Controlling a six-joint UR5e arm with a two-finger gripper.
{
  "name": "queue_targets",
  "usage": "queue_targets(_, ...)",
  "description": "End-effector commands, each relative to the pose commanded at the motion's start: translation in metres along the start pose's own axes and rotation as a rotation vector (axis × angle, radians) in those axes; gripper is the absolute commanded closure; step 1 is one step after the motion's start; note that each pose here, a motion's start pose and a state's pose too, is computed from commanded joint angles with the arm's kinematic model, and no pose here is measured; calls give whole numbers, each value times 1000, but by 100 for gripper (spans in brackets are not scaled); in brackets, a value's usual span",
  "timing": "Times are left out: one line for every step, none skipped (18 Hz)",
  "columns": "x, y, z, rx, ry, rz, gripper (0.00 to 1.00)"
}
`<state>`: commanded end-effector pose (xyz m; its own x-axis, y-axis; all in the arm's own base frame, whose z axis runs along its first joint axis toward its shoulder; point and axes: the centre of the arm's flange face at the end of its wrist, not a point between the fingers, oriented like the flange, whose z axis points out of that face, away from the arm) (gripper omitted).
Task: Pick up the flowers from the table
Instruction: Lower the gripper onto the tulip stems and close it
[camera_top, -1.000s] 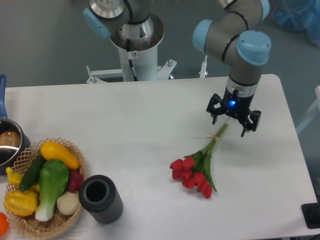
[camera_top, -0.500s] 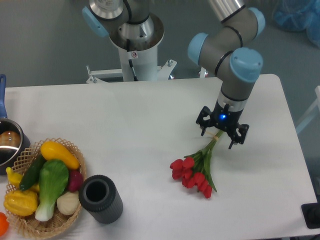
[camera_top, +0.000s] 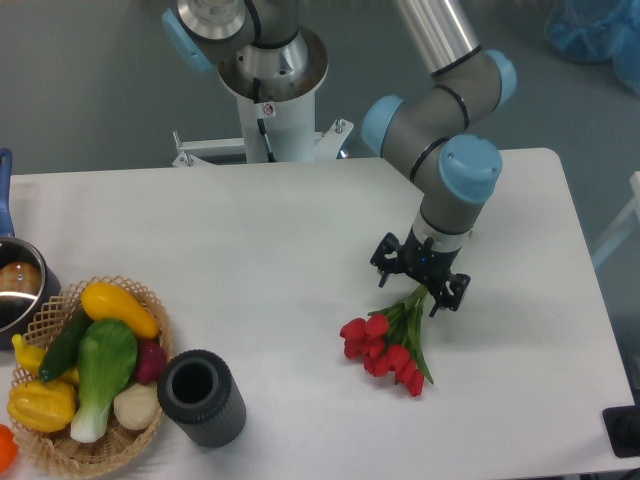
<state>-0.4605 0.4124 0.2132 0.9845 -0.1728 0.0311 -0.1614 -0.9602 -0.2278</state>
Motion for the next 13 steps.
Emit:
queue_targets(-2, 0, 3, -1, 3, -1, 11)
queue_targets(-2, -1, 2, 0, -1, 0, 22)
queue_targets(-2, -2, 2, 1, -4, 3, 36)
queue_targets(-2, -2, 2, 1, -4, 3, 59)
queue_targets(-2, -2, 1, 2, -5, 4, 82)
queue_targets(-3, -3, -1, 0, -10, 7, 100)
queue_targets(-4, -4, -2, -1, -15, 6, 100)
queue_targets(-5, -5, -5, 0, -24, 7, 100)
queue_targets(-5, -5, -5, 0, -25, 4, 100)
queue_targets(-5, -5, -4, 0, -23, 0, 100)
queue_targets(-4, -5, -3, -2, -18, -1, 100)
queue_targets(-6, -5, -3, 0, -19, -3, 100)
queue_targets(-7, -6, -5, 1, -22, -3, 100)
